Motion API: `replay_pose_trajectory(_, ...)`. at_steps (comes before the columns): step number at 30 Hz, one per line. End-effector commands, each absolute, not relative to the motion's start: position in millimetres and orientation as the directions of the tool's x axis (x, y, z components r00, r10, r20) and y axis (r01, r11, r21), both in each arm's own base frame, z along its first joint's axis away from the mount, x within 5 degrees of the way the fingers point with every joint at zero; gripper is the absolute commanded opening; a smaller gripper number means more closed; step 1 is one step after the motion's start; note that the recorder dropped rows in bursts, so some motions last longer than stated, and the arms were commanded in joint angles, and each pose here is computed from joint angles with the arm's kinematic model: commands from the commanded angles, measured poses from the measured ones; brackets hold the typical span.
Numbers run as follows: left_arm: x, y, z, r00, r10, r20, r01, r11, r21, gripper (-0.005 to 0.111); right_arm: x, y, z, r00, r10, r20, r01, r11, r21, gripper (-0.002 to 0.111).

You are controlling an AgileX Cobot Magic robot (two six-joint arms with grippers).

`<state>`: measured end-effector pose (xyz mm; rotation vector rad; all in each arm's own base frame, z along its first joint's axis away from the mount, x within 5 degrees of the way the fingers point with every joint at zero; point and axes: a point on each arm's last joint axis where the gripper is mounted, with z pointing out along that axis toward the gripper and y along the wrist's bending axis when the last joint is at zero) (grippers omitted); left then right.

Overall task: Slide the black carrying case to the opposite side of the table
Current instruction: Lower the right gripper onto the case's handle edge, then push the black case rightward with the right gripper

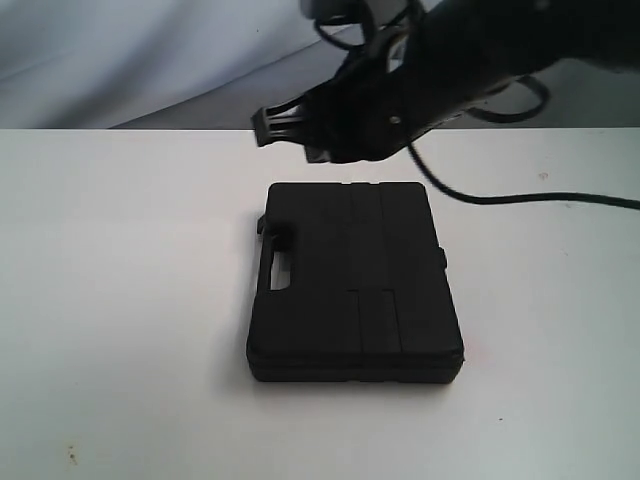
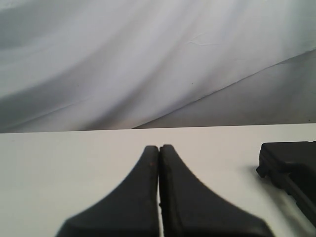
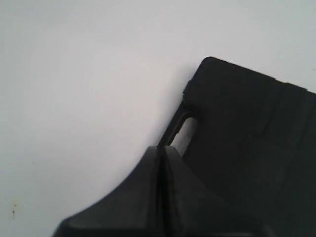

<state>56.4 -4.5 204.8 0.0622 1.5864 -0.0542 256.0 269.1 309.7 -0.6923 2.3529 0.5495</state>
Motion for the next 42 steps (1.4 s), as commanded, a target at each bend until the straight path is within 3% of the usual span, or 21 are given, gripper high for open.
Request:
replay_pose_trajectory(1, 56, -5, 204, -0.014, 0.014, -1.0, 0.081, 0.997, 0.013, 0.0, 262, 303, 294, -0.709, -0.355, -0.609, -0.586, 0.778, 0.227, 0.0)
replay_pose_trajectory(9, 56, -5, 204, -0.014, 0.014, -1.0, 0.081, 0.997, 0.013, 0.0, 281, 342, 268, -0.821, -0.286, -0.494, -0.466, 0.835, 0.293, 0.0)
replay_pose_trajectory(22, 56, -5, 204, -0.014, 0.014, -1.0, 0.081, 0.997, 0.013, 0.0, 307, 369, 234, -0.92, -0.261, -0.291, -0.326, 0.923, 0.204, 0.0)
replay_pose_trajectory(31, 56, -5, 204, -0.014, 0.014, -1.0, 0.081, 0.997, 0.013, 0.0, 320, 378, 211, -0.944, -0.261, -0.204, -0.291, 0.947, 0.134, 0.0)
replay_pose_trajectory(42, 56, -5, 204, -0.014, 0.014, -1.0, 0.081, 0.997, 0.013, 0.0, 334, 371, 196, -0.969, -0.2, -0.146, -0.224, 0.959, 0.174, 0.0)
